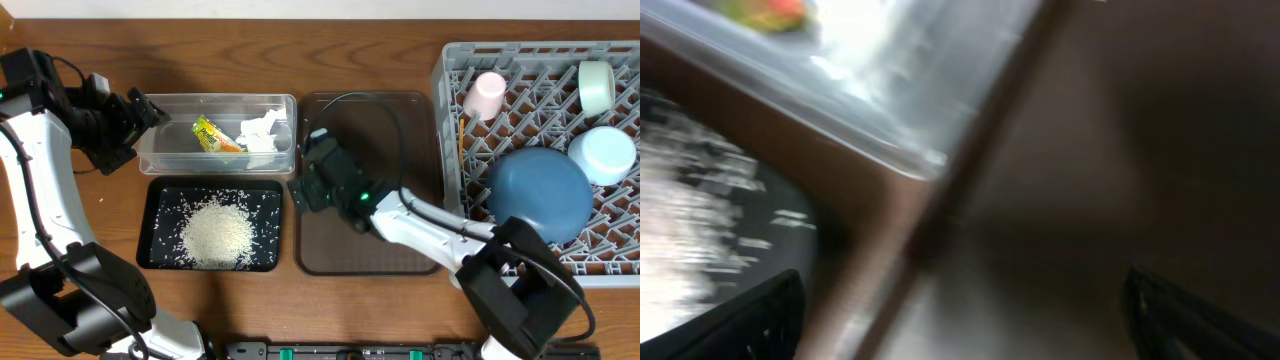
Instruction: Sort waste into correct bins and load items into the dishwasher rack
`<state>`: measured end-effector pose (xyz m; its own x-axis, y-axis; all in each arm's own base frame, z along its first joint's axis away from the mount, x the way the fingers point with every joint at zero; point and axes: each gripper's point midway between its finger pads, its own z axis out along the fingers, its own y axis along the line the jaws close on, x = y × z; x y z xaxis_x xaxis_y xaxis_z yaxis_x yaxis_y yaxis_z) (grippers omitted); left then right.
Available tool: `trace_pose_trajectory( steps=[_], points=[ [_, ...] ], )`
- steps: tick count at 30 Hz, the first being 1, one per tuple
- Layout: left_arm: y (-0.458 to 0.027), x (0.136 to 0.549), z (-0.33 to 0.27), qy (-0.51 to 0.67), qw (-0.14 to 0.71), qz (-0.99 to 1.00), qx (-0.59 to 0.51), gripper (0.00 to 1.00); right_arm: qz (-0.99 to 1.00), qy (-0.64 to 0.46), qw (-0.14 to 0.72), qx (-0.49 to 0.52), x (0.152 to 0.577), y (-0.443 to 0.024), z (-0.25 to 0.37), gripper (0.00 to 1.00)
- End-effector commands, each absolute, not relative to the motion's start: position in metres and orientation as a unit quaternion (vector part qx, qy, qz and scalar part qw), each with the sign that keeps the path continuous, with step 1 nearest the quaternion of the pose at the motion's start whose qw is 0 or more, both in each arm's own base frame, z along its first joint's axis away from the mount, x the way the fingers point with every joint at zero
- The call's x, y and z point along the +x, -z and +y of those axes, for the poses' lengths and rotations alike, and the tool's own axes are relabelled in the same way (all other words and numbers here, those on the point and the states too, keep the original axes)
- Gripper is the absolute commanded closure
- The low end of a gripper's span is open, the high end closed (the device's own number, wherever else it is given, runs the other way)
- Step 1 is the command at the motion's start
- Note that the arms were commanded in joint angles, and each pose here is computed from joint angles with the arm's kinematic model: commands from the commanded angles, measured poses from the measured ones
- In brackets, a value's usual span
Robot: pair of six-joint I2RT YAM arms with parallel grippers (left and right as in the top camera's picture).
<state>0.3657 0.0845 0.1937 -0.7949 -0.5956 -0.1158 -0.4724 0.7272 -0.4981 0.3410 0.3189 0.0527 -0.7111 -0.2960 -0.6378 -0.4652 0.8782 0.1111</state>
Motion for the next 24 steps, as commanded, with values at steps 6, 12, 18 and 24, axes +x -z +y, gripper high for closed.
trace_pose_trajectory(
  steps=[6,12,18,24],
  points=[
    [-0.206,0.367,0.086,0.226,0.153,0.919,-0.284,0.04,0.918,0.025,0.339,-0.205,0.351,-0.047,0.269,0.01],
    [-0.206,0.367,0.086,0.226,0.153,0.919,-0.284,0.04,0.92,0.029,0.331,-0.208,0.348,-0.044,0.267,0.01],
    [-0.206,0.367,0.086,0.226,0.153,0.919,-0.284,0.04,0.921,0.022,0.327,-0.211,0.346,-0.043,0.269,0.01],
    [-0.206,0.367,0.086,0.226,0.153,0.919,-0.284,0.04,0.921,0.022,0.327,-0.212,0.346,-0.043,0.269,0.01]
  ],
)
